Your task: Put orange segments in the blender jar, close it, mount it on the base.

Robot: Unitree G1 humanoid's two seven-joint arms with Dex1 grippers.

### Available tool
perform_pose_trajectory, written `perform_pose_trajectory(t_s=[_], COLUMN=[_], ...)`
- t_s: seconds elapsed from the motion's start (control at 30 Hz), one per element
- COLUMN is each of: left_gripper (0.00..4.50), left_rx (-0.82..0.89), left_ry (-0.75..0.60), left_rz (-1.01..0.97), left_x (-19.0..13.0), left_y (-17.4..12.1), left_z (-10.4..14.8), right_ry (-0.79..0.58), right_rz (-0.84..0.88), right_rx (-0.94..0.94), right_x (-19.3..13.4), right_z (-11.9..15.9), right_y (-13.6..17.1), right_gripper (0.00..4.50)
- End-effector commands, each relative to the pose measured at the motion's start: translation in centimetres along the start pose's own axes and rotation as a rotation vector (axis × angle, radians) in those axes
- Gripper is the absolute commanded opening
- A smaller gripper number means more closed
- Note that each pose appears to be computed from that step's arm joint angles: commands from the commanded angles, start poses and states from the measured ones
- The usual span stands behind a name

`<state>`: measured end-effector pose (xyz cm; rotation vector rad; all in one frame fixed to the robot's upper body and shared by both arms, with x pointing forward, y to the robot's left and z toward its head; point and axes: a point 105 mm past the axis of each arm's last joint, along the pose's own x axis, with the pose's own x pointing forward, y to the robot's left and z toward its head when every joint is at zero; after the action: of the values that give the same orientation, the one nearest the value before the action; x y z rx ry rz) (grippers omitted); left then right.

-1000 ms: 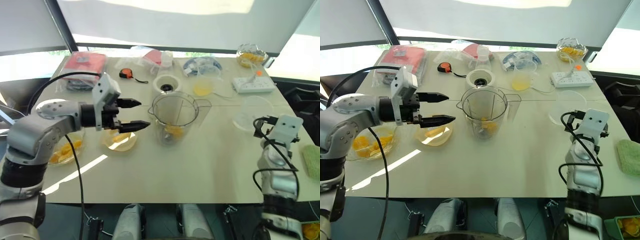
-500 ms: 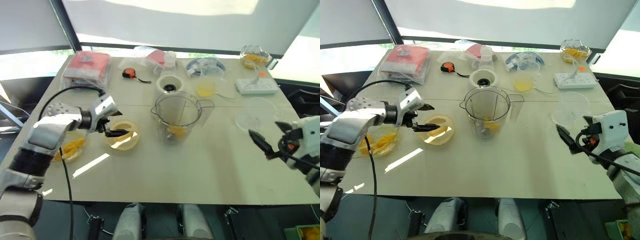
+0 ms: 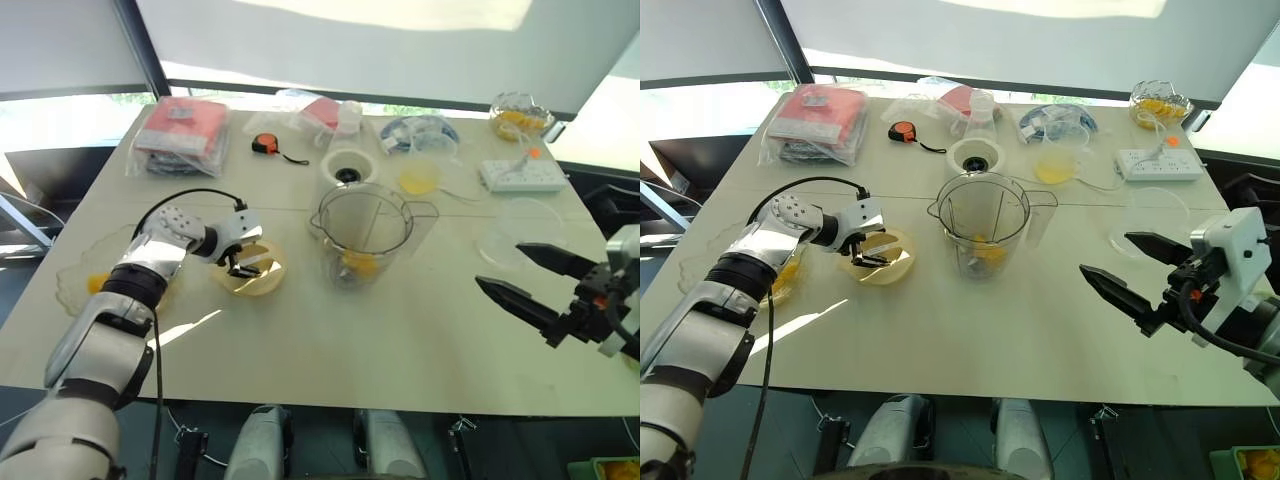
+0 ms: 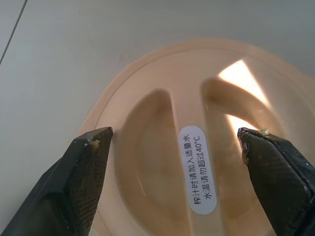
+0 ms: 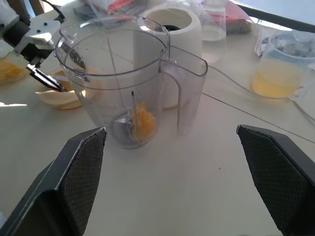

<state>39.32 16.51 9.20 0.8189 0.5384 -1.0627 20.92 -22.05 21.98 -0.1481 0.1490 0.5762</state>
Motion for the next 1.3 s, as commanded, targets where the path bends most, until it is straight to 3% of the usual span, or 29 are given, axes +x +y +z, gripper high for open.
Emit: perform_pose_trajectory(t_s=[0.03, 0.1, 0.13, 0.17, 0.23, 0.4, 0.8, 0.97, 1.17, 1.3], left_gripper=[4.23, 4.23, 3.83, 3.70, 2.93, 0.43, 0.34, 0.34, 0.34, 0.34], left_rx=[0.015, 0.022, 0.027, 0.033, 0.042, 0.076, 0.040, 0.035, 0.142, 0.197], left_ry=[0.047, 0.057, 0.065, 0.071, 0.078, 0.072, 0.045, -0.185, -0.261, -0.331], left_rz=[-0.073, -0.092, -0.091, -0.091, -0.095, -0.082, -0.054, 0.066, 0.198, 0.220], left_x=[0.7, 1.0, 1.2, 1.2, 1.2, 0.8, -0.4, -4.5, -14.0, -16.7], left_y=[-1.0, -1.4, -1.4, -1.4, -1.4, -1.1, -1.1, 2.0, 5.8, 6.7], left_z=[-0.9, -1.1, -1.2, -1.2, -1.3, -1.2, -1.8, 3.7, 11.3, 15.9], right_ry=[-0.047, -0.047, -0.045, -0.044, -0.042, -0.037, 0.030, 0.025, 0.014, 0.016], right_rz=[0.006, 0.013, 0.018, 0.023, 0.035, 0.078, 0.273, 0.289, 0.309, 0.292], right_rx=[-0.025, -0.030, -0.033, -0.035, -0.038, -0.049, -0.108, -0.123, -0.110, -0.092], right_x=[0.0, 0.2, 0.4, 0.5, 0.7, 1.1, 1.4, 1.8, 1.9, 2.2], right_z=[1.1, 1.1, 1.1, 1.0, 1.0, 1.0, 1.3, 1.6, 1.5, 1.1], right_y=[0.2, 0.3, 0.5, 0.6, 0.9, 1.6, 3.8, 3.9, 4.2, 3.5], right_gripper=[4.46, 4.46, 4.50, 4.50, 4.50, 4.50, 4.50, 4.50, 4.50, 4.50])
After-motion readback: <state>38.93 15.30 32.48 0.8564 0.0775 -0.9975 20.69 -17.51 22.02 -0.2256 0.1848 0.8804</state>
